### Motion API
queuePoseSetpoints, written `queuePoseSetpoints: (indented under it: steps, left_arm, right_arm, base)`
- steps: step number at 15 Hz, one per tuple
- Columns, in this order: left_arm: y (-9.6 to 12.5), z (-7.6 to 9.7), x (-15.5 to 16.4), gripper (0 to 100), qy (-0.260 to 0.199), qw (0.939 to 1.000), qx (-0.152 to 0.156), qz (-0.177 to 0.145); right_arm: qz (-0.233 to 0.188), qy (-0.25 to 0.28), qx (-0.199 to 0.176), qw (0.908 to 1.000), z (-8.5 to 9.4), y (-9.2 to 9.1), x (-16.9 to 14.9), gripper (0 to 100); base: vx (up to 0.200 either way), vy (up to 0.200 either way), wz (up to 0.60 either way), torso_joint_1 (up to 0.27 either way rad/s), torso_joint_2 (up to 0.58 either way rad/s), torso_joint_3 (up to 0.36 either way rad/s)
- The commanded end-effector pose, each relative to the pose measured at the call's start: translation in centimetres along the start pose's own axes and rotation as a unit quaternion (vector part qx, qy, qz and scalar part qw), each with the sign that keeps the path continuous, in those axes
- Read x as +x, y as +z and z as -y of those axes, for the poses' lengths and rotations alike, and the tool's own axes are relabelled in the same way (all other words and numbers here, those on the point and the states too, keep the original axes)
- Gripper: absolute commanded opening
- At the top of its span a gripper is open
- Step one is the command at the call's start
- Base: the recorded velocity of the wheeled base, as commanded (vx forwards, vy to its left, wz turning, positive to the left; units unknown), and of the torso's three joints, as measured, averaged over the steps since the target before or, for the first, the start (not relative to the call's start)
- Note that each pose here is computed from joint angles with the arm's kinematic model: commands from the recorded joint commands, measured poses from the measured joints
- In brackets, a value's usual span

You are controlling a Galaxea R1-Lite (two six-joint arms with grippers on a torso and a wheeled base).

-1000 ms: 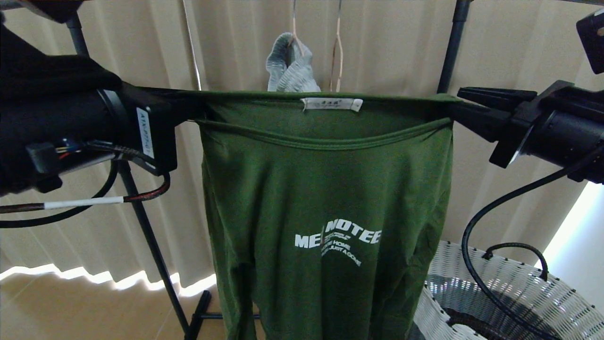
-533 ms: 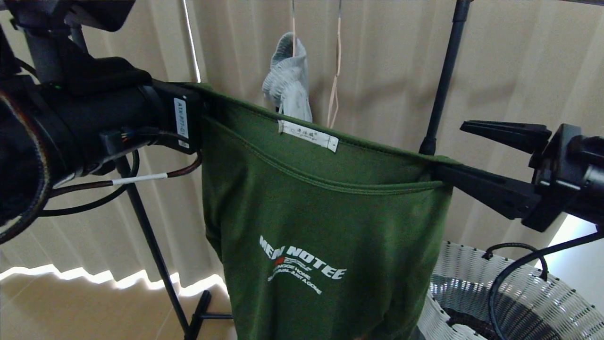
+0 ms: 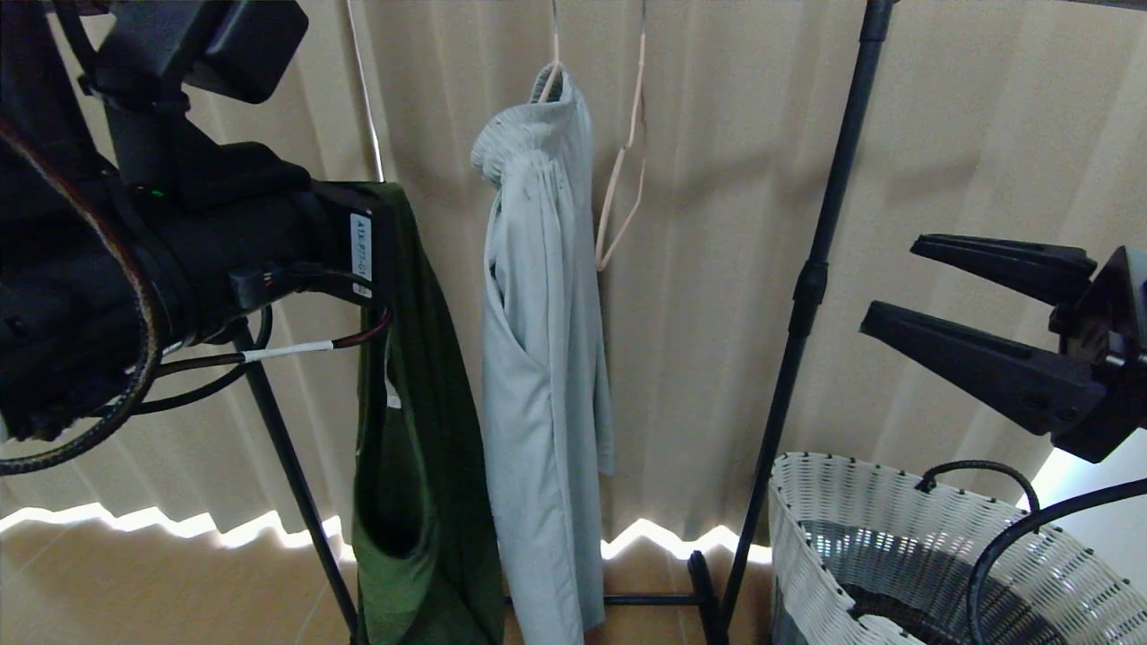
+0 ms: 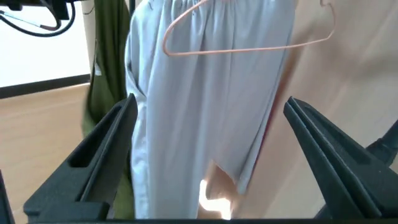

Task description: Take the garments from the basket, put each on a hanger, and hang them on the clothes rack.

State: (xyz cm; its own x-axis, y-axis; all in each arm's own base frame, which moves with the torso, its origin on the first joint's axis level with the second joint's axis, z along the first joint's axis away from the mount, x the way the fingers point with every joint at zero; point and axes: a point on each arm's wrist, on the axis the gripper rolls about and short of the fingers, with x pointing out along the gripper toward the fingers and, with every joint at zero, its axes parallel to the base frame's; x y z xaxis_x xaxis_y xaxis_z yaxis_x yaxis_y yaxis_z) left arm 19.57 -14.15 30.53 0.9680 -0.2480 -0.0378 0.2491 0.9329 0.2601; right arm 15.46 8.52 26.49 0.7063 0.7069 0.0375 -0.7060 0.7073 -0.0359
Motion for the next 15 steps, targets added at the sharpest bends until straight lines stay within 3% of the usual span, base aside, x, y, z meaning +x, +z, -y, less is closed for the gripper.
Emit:
queuePoseSetpoints:
  steps: [1, 3, 5, 8, 12, 15]
  left_arm:
    - [-1.3, -1.4, -1.6, 0, 0.017, 0.9994, 0.028, -0.014]
    - [-3.1, -3.2, -3.2, 0, 0.047, 0.9958, 0.070, -0.035]
    - [-4.3, -4.4, -4.8, 0, 0.069, 0.9932, 0.081, -0.047]
    - [-5.6, -5.4, -6.8, 0, 0.086, 0.9917, 0.079, -0.053]
    - [-6.9, -5.2, -8.1, 0, 0.060, 0.9939, 0.076, -0.052]
    - [-7.3, -5.2, -9.0, 0, 0.043, 0.9958, 0.068, -0.044]
  right_arm:
    - [-0.035, -0.074, 0.004, 0.9966, 1.8, -1.4, -0.8, 100]
    - [-0.109, -0.163, 0.004, 0.9807, 3.5, -3.3, -1.6, 100]
    - [-0.168, -0.232, 0.013, 0.9579, 3.8, -4.5, -2.5, 100]
    - [-0.193, -0.309, 0.006, 0.9312, 4.0, -5.4, -2.8, 100]
    - [-0.166, -0.317, -0.004, 0.9336, 4.0, -6.2, -3.1, 100]
    - [-0.142, -0.325, -0.039, 0.9340, 3.9, -7.7, -3.7, 100]
  base:
    - [0.000, 0.000, 0.00, 0.000, 0.00, 0.000]
    - [0.000, 0.000, 0.00, 0.000, 0.00, 0.000]
    - [0.000, 0.000, 0.00, 0.000, 0.00, 0.000]
    - [0.000, 0.000, 0.00, 0.000, 0.00, 0.000]
    - [0.000, 0.000, 0.00, 0.000, 0.00, 0.000]
    - [0.000, 0.000, 0.00, 0.000, 0.00, 0.000]
